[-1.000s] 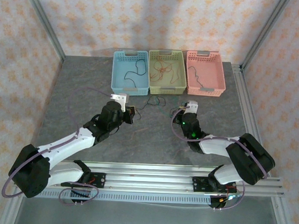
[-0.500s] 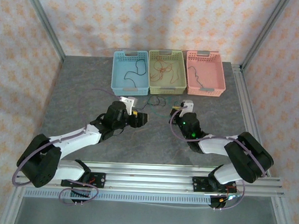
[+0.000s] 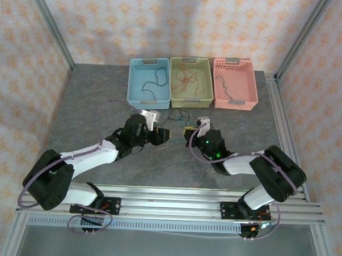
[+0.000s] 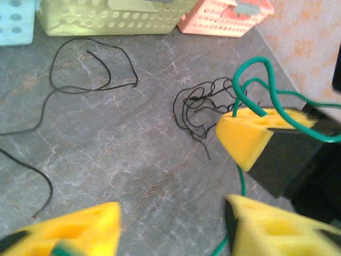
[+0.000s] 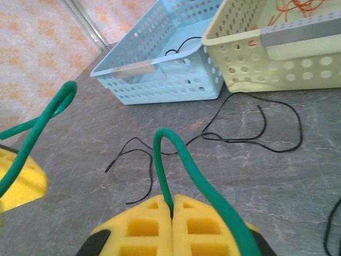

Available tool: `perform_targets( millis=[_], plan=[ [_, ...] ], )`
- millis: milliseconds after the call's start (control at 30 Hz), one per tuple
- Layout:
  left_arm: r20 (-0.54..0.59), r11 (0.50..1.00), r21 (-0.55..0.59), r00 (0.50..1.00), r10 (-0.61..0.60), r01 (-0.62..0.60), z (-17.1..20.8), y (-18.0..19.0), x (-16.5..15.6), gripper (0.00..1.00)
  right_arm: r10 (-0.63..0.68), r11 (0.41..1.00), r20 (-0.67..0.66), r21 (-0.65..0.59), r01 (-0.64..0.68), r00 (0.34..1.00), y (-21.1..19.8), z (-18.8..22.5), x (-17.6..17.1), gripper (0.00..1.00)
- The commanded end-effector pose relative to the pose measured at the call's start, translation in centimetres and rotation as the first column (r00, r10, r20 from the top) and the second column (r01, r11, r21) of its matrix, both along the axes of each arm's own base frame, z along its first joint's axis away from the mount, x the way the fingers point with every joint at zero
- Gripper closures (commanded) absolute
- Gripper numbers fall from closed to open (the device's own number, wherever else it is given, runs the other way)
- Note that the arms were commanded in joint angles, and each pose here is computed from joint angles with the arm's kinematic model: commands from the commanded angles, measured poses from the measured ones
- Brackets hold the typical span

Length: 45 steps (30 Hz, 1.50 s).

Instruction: Untangle the cables

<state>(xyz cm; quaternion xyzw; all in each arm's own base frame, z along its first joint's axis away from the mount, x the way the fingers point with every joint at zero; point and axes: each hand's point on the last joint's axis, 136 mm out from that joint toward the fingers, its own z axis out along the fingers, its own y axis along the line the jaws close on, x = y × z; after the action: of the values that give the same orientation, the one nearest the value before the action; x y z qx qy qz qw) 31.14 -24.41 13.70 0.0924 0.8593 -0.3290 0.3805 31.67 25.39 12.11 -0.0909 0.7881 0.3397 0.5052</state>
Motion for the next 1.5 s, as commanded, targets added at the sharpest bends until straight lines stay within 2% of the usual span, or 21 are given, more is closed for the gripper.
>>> perform_targets(
  millis=[0, 67, 100, 133, 200, 300, 400, 633, 900, 967, 1067, 1167, 1233, 1333, 1467],
  plan=[
    [0.03, 1.0, -0.014, 0.999, -0.026, 0.026, 1.2, -1.0, 0.3, 0.73, 0.032, 0.998, 0.059, 0.056, -0.035, 0.998, 1.2, 2.3, 0.2, 1.0],
    [0.032, 1.0, -0.001, 0.999, -0.008, 0.008, 1.2, -0.7, 0.4, 0.97, -0.003, 0.999, 0.051, 0.039, 0.001, 0.999, 0.7, 2.0, 0.6, 0.98],
    [0.034, 1.0, 0.013, 0.999, 0.012, -0.012, 1.1, -0.3, 0.5, 1.0, -0.032, 0.999, 0.045, 0.02, 0.031, 0.998, 0.2, 1.7, 0.8, 0.96],
    [0.039, 0.999, 0.027, 0.999, 0.03, -0.031, 1.0, 0.1, 0.7, 1.0, -0.064, 0.998, 0.04, 0.0, 0.064, 0.997, -0.3, 1.4, 1.2, 0.91],
    [0.058, 0.997, 0.04, 0.997, 0.057, -0.06, 1.3, 0.8, 0.7, 1.0, -0.173, 0.982, 0.027, -0.068, 0.175, 0.984, -2.3, 0.7, 2.0, 0.7],
    [0.074, 0.996, 0.049, 0.995, 0.069, -0.072, 1.6, 1.2, 0.7, 1.0, -0.335, 0.929, 0.038, -0.153, 0.337, 0.941, -5.8, 0.2, 2.8, 0.53],
    [0.072, 0.996, 0.057, 0.995, 0.066, -0.07, 1.5, 1.2, 0.7, 1.0, -0.403, 0.898, 0.06, -0.166, 0.407, 0.913, -7.7, 0.7, 2.8, 0.48],
    [0.064, 0.996, 0.065, 0.996, 0.057, -0.061, 1.1, 1.0, 0.7, 1.0, -0.471, 0.865, 0.097, -0.145, 0.48, 0.877, -9.9, 1.9, 2.6, 0.41],
    [0.07, 0.996, 0.069, 0.996, 0.055, -0.06, 1.3, 1.1, 0.6, 1.0, -0.549, 0.81, 0.111, -0.176, 0.56, 0.828, -12.4, 2.0, 2.7, 0.42],
    [0.073, 0.996, 0.068, 0.996, 0.054, -0.059, 1.4, 1.1, 0.6, 1.0, -0.595, 0.761, 0.117, -0.236, 0.604, 0.795, -13.7, 1.5, 2.8, 0.43],
    [0.075, 0.996, 0.067, 0.996, 0.048, -0.053, 1.4, 1.0, 0.5, 1.0, -0.642, 0.711, 0.113, -0.28, 0.645, 0.758, -15.3, 0.8, 3.1, 0.53],
    [0.081, 0.996, 0.07, 0.996, 0.047, -0.053, 1.6, 1.0, 0.4, 1.0, -0.649, 0.713, 0.099, -0.266, 0.648, 0.754, -15.6, 0.5, 3.2, 0.76],
    [0.083, 0.996, 0.073, 0.995, 0.052, -0.058, 1.6, 1.1, 0.4, 1.0, -0.656, 0.707, 0.1, -0.268, 0.655, 0.748, -15.9, 0.5, 3.1, 0.86],
    [0.094, 0.994, 0.08, 0.994, 0.061, -0.068, 1.8, 1.4, 0.5, 1.0, -0.678, 0.685, 0.107, -0.268, 0.678, 0.727, -16.8, 0.7, 3.0, 0.89],
    [0.119, 0.987, 0.113, 0.988, 0.098, -0.112, 2.1, 2.6, 0.4, 1.0, -0.73, 0.639, 0.093, -0.261, 0.724, 0.678, -19.1, 0.5, 3.2, 0.86]
  ],
)
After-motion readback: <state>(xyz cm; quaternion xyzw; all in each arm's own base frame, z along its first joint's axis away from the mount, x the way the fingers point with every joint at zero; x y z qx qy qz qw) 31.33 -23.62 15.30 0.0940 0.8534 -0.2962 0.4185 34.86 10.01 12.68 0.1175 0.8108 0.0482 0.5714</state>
